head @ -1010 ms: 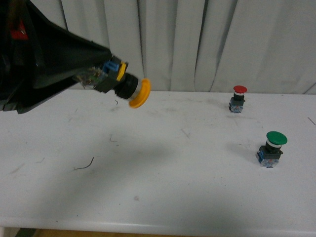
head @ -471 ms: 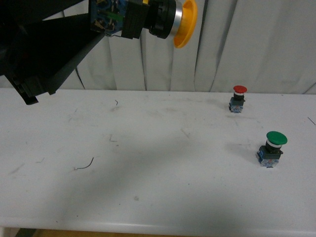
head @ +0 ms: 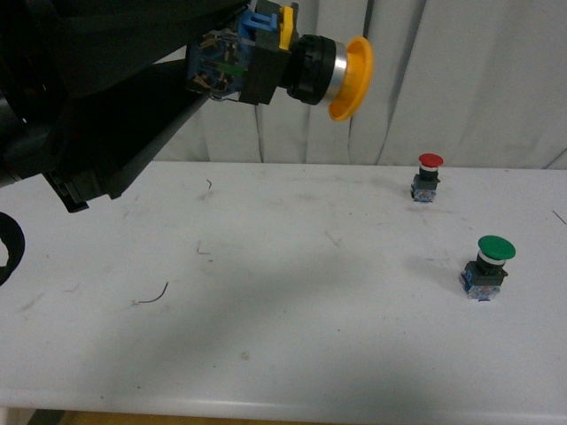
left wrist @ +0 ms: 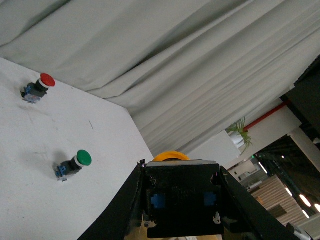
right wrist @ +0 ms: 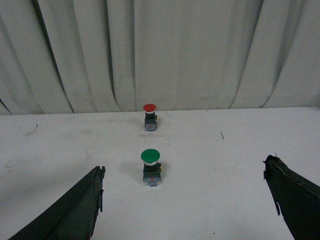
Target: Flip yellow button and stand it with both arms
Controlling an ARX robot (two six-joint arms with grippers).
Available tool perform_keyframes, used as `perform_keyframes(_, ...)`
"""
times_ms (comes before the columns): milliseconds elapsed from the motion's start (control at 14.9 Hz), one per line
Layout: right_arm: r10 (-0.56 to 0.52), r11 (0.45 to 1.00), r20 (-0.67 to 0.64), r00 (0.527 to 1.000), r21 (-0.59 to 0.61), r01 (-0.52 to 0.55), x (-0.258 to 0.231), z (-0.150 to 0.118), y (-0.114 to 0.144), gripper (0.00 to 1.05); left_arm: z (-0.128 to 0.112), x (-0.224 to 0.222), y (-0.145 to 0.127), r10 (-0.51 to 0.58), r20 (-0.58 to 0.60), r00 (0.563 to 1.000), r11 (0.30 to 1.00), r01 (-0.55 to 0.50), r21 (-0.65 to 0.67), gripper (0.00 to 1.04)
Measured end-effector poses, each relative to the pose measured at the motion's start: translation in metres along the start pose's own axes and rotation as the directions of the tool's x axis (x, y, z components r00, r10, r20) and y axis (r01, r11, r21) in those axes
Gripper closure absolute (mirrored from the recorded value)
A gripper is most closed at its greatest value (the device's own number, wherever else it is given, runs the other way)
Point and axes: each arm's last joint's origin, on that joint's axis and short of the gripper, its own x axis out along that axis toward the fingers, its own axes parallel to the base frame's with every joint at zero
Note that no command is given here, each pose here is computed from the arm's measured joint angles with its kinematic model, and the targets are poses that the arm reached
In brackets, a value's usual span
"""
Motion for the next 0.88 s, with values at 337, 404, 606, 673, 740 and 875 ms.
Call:
perform_keyframes(337, 0.182, 0.983, 0.149, 0.972, -0.051, -0.176, 0.01, 0.018, 0.0, 0.06, -0.002, 0.0, 0.0, 0.015, -0.019, 1.0, 1.0, -0.016, -0.013, 0.69)
perform_keyframes(404, 0.287, 0.958, 0.145, 0.947, -0.061, -0.281, 0.024, 0.019, 0.006, 0.06, -0.003, 0.001, 0.001, 0.021, -0.025, 0.999, 1.0, -0.021, -0.015, 0.69)
perform_keyframes(606, 0.363, 0.93, 0.321, 0.875, -0.065, -0.362, 0.083, 0.066, 0.027, 0.06, -0.003, 0.004, -0.001, 0.017, -0.028, 0.999, 1.0, -0.017, -0.013, 0.69)
perform_keyframes(673, 0.395, 0.913, 0.352, 0.849, -0.045, -0.406, 0.104, 0.077, 0.038, 0.06, -0.002, 0.005, -0.002, 0.014, -0.027, 1.0, 1.0, -0.014, -0.011, 0.69)
perform_keyframes(740, 0.444, 0.883, 0.332, 0.832, -0.001, -0.47, 0.125, 0.078, 0.049, 0.06, -0.002, 0.006, -0.002, 0.014, -0.028, 1.0, 1.0, -0.014, -0.012, 0.69)
perform_keyframes(875, 0.522, 0.799, 0.348, 0.779, 0.119, -0.589, 0.143, 0.077, 0.057, 0.06, -0.001, 0.007, -0.003, 0.013, -0.028, 1.0, 1.0, -0.014, -0.012, 0.69)
